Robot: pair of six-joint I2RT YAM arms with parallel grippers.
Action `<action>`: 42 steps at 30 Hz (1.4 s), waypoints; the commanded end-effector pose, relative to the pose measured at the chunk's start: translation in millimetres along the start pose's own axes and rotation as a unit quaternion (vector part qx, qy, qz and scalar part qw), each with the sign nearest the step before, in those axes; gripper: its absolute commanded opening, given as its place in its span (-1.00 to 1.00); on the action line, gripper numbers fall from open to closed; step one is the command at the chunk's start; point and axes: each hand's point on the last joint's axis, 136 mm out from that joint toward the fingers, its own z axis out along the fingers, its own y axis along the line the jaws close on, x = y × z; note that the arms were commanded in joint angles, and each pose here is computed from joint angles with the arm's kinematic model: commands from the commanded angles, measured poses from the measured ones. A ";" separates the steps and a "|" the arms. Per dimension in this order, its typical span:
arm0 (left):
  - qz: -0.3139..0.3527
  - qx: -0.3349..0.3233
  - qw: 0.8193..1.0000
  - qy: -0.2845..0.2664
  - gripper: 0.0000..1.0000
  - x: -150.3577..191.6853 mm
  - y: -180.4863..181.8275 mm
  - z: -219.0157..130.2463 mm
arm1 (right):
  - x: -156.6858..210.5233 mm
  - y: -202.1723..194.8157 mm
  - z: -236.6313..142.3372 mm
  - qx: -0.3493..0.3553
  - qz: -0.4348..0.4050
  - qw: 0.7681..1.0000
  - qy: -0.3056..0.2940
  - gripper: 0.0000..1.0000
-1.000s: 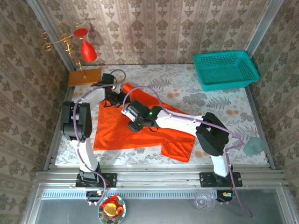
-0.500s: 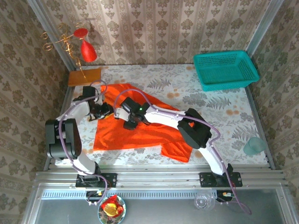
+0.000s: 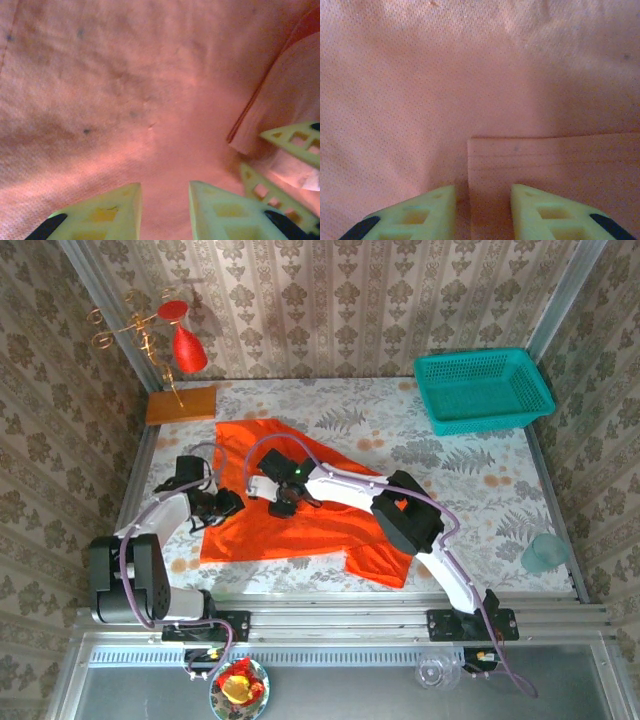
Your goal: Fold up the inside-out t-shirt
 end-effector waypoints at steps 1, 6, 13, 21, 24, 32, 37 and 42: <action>-0.023 -0.008 1.000 -0.006 -0.37 7.1 8.5 3.3 | -3.1 -9.3 -6.2 0.002 0.003 1.000 -0.003 -0.58; -0.045 -0.018 0.999 -0.011 -0.38 16.6 24.4 10.5 | -23.4 -21.1 -34.3 0.009 0.014 0.999 -0.043 -0.92; -0.065 -0.037 0.997 -0.007 -0.41 25.1 42.3 16.0 | -34.0 -47.4 -72.0 0.013 0.045 0.995 -0.085 -1.00; -0.068 -0.041 0.997 -0.005 -0.42 22.9 43.7 11.4 | -1.8 -155.8 -120.6 0.083 0.146 0.977 -0.130 -1.00; -0.064 -0.038 0.997 -0.007 -0.41 18.7 38.7 7.3 | 32.2 -217.1 -133.1 0.130 0.186 0.966 -0.122 -1.00; -0.054 -0.037 0.998 -0.013 -0.41 7.3 27.8 -6.1 | 119.7 -383.0 -166.6 0.361 0.251 0.896 -0.067 -1.00; -0.033 -0.052 0.998 -0.017 -0.40 4.7 26.4 -18.5 | 161.7 -430.1 -206.7 0.503 0.278 0.818 0.003 -0.31; -0.016 -0.051 0.998 -0.029 -0.35 0.2 23.3 -24.8 | 158.1 -407.5 -225.7 0.483 0.315 0.817 0.003 0.48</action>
